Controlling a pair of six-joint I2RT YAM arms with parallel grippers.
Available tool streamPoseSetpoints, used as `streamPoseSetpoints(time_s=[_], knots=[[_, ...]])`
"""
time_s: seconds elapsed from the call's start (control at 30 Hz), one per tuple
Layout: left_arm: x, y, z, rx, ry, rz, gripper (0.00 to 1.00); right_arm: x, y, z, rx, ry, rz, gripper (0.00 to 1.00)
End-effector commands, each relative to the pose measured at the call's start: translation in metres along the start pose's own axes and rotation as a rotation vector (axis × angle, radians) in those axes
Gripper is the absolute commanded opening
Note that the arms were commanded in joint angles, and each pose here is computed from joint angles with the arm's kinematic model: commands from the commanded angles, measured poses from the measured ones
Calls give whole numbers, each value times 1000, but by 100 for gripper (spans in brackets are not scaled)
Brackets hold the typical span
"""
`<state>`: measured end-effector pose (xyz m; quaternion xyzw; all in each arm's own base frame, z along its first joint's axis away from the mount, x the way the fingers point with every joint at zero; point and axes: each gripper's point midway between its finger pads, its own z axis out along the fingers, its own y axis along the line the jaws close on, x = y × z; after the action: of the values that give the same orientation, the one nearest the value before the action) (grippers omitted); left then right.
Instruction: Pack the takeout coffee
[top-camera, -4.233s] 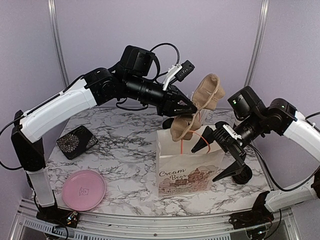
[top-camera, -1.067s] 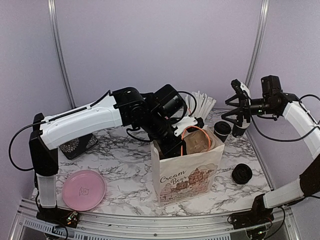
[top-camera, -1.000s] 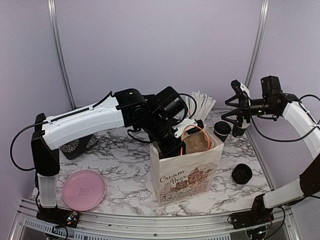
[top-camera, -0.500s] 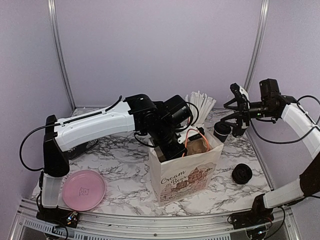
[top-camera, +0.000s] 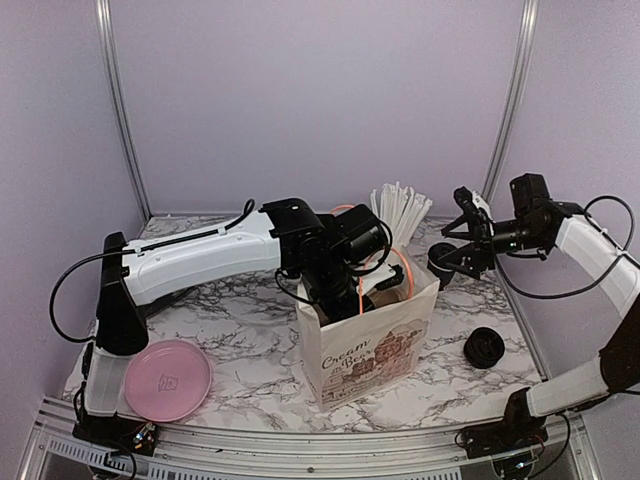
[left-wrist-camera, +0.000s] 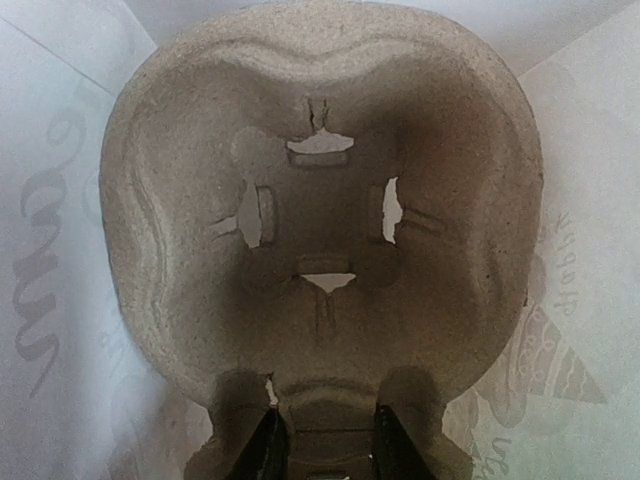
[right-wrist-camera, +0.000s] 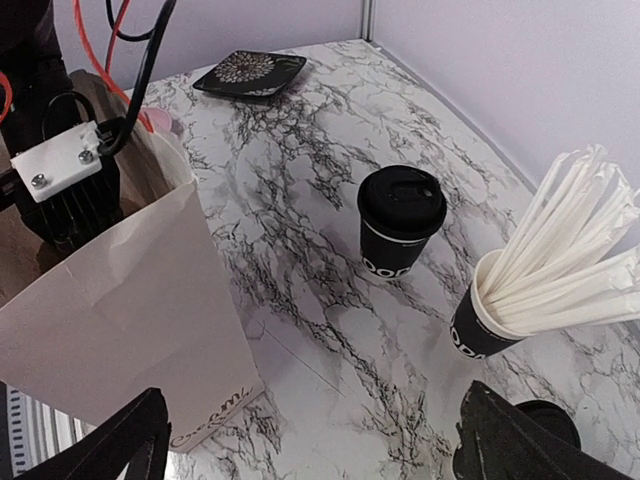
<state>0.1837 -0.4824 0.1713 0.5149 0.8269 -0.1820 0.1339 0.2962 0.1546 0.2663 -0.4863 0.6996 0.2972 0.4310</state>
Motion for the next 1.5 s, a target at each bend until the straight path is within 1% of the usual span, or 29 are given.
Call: streamPoseSetpoints(time_s=[0.0, 0.1, 0.2, 0.43, 0.77, 0.87, 1.03, 1.07, 1.23, 1.27, 1.37, 1.47], knots=[[15, -1, 9, 1, 68, -45, 24, 13, 36, 11, -102, 43, -63, 98], [13, -3, 8, 8, 63, -70, 24, 21, 65, 14, -169, 73, -136, 98], [19, -2, 11, 5, 87, -88, 24, 23, 85, 14, -214, 82, -186, 99], [36, 1, 28, -20, 155, -109, 24, 20, 120, 10, -337, 49, -238, 98], [46, 8, 57, -49, 212, -109, 24, 22, 130, 10, -369, 38, -246, 98], [40, 8, 56, -47, 198, -108, 28, 22, 131, 10, -371, 33, -243, 98], [23, 6, 33, -55, 127, -98, 40, 19, 131, 10, -380, 25, -236, 98], [20, 6, 27, -60, 111, -95, 45, 18, 131, 10, -382, 22, -234, 98], [3, 5, -4, -79, 26, -73, 55, 12, 131, 9, -396, 7, -224, 98], [-1, 4, -10, -78, 9, -70, 59, 10, 131, 9, -399, 4, -222, 98], [-17, -2, -37, -60, -68, -52, 60, 7, 130, 9, -399, 0, -216, 98], [-37, -11, -71, -39, -169, -24, 59, 1, 128, 9, -401, -10, -208, 99]])
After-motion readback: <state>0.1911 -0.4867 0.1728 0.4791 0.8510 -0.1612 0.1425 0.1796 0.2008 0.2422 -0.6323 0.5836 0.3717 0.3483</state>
